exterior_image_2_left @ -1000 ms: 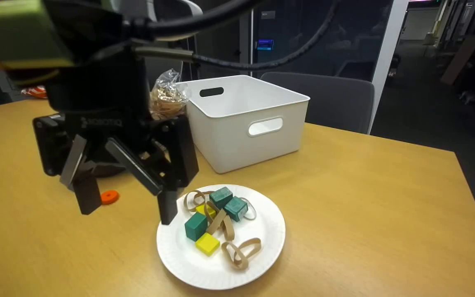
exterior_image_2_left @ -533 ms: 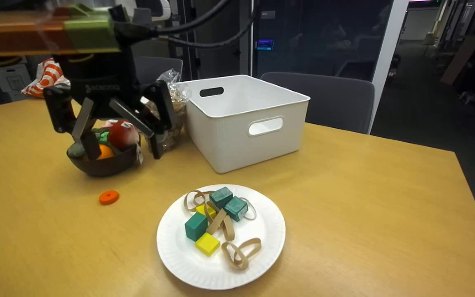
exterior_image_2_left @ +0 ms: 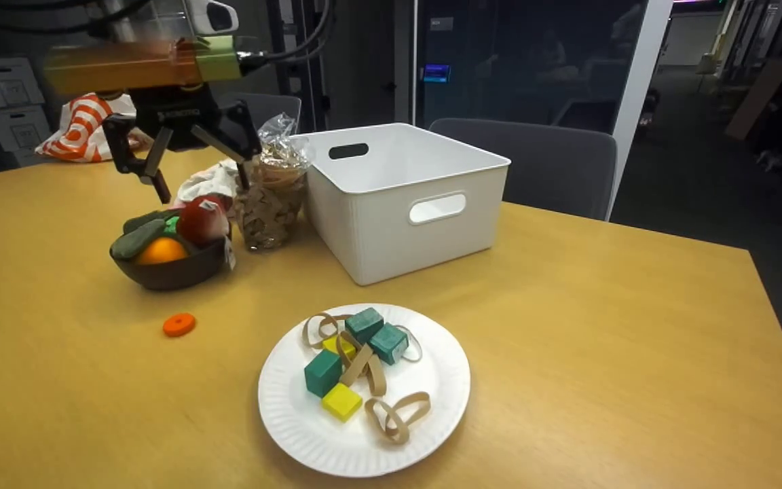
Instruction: Unfold the white towel and the peach and pink shirts
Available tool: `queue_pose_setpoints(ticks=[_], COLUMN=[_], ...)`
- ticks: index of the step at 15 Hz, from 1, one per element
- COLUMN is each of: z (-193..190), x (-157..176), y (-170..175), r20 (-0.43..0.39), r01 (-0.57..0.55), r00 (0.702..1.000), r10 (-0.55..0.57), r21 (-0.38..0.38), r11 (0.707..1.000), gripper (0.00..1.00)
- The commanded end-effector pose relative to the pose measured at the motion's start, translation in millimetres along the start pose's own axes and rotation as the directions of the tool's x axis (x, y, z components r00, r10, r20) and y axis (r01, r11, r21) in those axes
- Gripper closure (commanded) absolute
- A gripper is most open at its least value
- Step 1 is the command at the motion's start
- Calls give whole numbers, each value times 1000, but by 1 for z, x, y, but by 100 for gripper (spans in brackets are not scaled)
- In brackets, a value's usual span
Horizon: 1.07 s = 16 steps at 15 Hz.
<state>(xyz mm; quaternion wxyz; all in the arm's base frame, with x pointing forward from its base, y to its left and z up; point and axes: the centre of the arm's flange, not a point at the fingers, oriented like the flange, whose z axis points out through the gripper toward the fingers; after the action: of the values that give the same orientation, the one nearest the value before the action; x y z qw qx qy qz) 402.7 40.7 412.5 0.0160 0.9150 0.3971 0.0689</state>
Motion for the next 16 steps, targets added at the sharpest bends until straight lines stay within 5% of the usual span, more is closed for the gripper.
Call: queue_pose_setpoints(ticks=[1,10,16], z=[13,10,32], x=[71,186,244], y=[8,-57,-110], r20=[-61,-157,-125], r01=[147,425,538], r00=[987,889,828], r10=[-147,-431,-547], r21=[2,-75,-99], r11=[989,902,837], gripper=[0,0,0])
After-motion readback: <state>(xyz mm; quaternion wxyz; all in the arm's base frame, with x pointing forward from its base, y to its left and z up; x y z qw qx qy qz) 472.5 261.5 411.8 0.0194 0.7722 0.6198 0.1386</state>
